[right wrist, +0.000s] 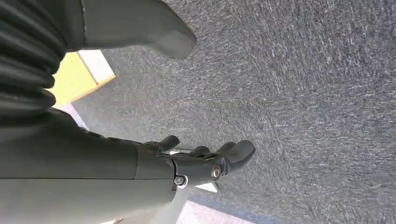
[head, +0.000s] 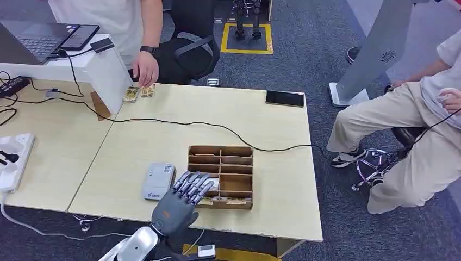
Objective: Pass the card to the sensor for recognition and then transmit it.
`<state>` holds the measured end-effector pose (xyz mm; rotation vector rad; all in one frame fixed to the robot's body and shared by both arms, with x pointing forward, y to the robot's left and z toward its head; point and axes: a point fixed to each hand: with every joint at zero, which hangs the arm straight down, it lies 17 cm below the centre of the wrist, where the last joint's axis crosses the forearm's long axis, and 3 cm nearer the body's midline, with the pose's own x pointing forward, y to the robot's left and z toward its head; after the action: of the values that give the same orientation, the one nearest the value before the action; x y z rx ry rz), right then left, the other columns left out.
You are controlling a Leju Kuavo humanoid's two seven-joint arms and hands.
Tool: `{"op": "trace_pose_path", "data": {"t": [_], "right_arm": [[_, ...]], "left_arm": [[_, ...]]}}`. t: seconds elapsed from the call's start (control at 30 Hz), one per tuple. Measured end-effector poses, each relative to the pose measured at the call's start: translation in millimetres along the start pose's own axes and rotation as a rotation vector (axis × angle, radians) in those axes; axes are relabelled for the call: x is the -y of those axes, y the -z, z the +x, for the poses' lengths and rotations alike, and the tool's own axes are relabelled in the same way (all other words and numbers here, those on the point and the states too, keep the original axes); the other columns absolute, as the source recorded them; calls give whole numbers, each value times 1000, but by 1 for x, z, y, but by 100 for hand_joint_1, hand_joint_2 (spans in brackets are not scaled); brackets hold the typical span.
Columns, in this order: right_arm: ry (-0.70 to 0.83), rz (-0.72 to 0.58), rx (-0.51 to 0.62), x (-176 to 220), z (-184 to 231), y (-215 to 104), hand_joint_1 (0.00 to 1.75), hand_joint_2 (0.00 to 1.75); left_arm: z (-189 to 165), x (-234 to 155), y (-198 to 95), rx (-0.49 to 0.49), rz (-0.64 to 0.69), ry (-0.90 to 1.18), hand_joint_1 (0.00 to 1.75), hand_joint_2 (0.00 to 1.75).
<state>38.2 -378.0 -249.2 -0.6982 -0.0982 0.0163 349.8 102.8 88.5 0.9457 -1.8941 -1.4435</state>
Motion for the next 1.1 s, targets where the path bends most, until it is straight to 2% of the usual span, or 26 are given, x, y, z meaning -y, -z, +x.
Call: {"op": "trace_pose_path", "data": {"t": [0.87, 1.1], "right_arm": [[5, -10, -5, 3, -1, 0, 0, 175], [4, -10, -2, 3, -1, 0, 0, 175]], "left_arm": [[13, 14, -6, 43, -53, -20, 0, 175], [10, 21, -7, 26, -71, -7, 0, 175]]}}
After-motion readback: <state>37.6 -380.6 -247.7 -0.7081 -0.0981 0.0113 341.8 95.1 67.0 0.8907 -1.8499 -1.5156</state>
